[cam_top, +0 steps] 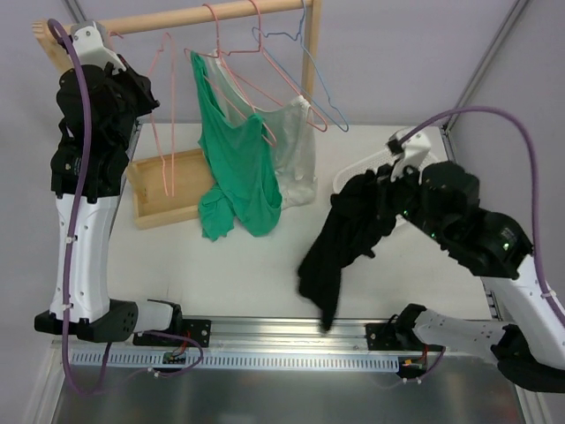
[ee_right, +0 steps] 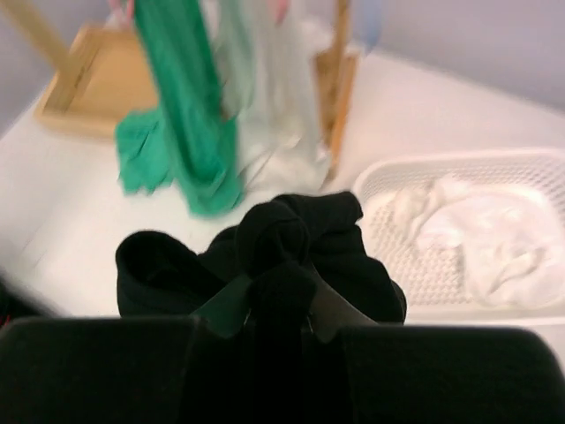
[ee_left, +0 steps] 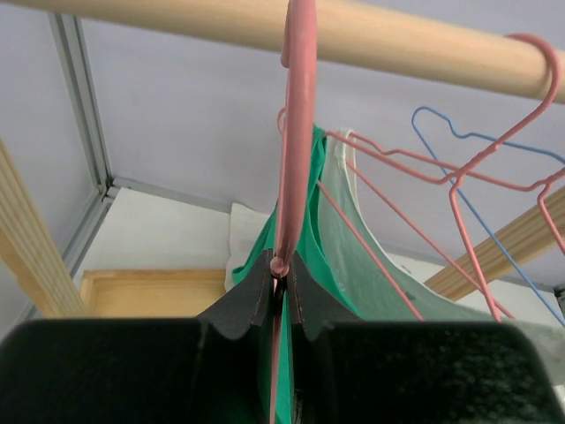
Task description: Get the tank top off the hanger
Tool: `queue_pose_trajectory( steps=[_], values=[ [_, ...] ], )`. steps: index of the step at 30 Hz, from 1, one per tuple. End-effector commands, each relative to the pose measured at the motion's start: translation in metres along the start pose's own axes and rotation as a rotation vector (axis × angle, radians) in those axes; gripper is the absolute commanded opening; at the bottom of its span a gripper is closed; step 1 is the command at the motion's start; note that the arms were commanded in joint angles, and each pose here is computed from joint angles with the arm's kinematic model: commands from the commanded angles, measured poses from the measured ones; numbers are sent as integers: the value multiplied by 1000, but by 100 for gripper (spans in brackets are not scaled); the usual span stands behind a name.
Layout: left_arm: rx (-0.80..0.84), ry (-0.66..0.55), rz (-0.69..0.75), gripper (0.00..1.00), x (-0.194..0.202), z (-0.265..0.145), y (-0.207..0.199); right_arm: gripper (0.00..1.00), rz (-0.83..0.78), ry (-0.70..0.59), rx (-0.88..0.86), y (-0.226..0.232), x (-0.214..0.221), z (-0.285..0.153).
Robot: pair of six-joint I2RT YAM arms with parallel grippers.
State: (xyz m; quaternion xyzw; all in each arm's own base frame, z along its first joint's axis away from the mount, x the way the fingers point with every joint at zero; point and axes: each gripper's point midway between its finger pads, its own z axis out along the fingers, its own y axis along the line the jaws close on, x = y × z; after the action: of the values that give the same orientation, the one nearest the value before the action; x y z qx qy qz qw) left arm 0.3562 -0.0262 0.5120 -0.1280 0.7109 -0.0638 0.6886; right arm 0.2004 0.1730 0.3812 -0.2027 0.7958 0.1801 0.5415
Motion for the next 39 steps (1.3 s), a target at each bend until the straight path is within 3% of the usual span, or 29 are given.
queue_pose_trajectory(
  steps=[1, 6, 15, 28, 39],
  values=[
    [-2, -104, 18, 0, -36, 3, -4, 0, -45, -153, 132, -37, -72, -14],
    [-5, -87, -1, 0, -33, 28, -5, 0, 4, -254, 240, -75, -135, -4],
    [-2, -97, -7, 0, -39, 64, -15, 0, 111, -514, 364, -121, -223, -29],
    [-38, -104, -7, 0, -37, 110, -8, 0, 269, -484, 477, -189, -217, 8],
    [-55, -52, -35, 0, -17, 126, 5, 0, 339, -571, 493, -228, -239, 4]
  ],
)
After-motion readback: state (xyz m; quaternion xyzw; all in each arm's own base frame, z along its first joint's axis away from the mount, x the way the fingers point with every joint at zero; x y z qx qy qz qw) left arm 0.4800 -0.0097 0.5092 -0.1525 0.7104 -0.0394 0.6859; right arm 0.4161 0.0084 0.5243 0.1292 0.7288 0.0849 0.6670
